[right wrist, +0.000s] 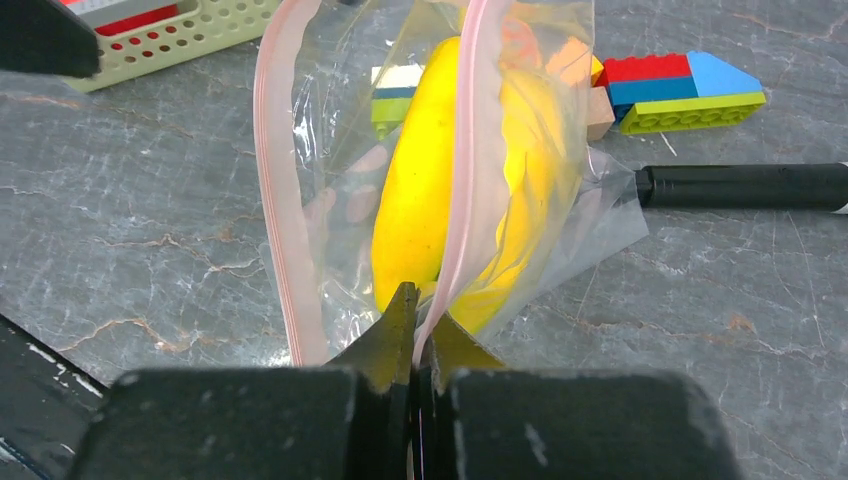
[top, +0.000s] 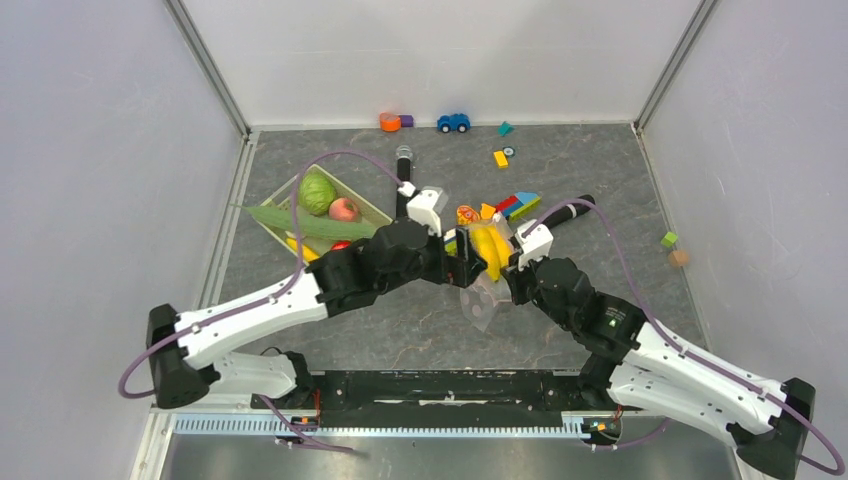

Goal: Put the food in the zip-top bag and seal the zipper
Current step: Place the fake fruit in the zipper food storage bag, then adjust the zipper food storage bag at the center of the board.

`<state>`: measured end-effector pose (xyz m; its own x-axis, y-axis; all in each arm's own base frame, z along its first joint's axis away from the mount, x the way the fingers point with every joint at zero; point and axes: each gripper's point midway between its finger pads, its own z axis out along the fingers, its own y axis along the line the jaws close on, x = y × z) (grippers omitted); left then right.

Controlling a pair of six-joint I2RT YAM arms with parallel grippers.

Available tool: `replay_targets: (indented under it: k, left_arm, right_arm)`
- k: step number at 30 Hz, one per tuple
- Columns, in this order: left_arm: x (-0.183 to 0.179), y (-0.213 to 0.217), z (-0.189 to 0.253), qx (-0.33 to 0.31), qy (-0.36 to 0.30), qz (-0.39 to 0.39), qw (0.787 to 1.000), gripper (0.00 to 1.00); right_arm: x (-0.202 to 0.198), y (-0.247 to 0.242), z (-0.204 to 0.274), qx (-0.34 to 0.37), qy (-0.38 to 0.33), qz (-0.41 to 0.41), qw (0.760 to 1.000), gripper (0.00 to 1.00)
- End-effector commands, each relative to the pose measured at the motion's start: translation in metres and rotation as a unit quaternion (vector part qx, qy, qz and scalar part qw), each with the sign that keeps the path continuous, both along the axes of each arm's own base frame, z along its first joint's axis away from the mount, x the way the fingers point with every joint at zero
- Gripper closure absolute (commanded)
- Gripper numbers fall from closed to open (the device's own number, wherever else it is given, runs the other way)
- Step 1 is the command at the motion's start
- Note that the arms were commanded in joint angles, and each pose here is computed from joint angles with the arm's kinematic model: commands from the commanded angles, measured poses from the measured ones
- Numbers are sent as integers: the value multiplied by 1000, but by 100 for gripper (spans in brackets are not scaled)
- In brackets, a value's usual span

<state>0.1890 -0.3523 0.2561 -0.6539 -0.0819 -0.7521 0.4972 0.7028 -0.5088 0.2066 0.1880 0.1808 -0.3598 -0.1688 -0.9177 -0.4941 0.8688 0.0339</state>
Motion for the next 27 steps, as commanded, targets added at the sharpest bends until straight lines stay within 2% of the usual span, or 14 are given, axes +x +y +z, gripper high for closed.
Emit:
replay_targets:
  k: [1,5,10,12,13,14,16,19,24,27]
  left_arm:
    - [21,55,-18,78,-39,98,991,0]
    - [40,71,-31,107,-49,153,981,0]
    - [61,52,-46,125,-29,164,978,2]
    - [65,41,-48,127,-28,156,979,12]
    - [66,37,-49,130,-28,151,979,23]
    - [67,35,-49,133,-29,148,980,33]
    - [69,32,-46,135,-33,144,980,62]
    - [63,27,-41,130,-32,119,984,96]
    - [37,-7,-10,80,-21,5,997,98]
    - [19,-25,12,54,-19,-64,996,98]
  right_arm:
    - [2,12,45,56,-39,17,998,100]
    - [-3,17,47,61,-37,36,997,100]
    - [-7,24,48,69,-35,57,995,100]
    - [-8,25,47,69,-33,61,995,100]
    - [-8,25,47,69,-33,62,995,100]
    - [-8,24,47,67,-33,62,995,100]
    - [-7,23,47,62,-35,60,996,100]
    - [1,16,44,41,-39,35,998,99]
    - [24,-8,43,-11,-30,-70,997,99]
    - [32,-17,49,-40,-31,-103,993,99]
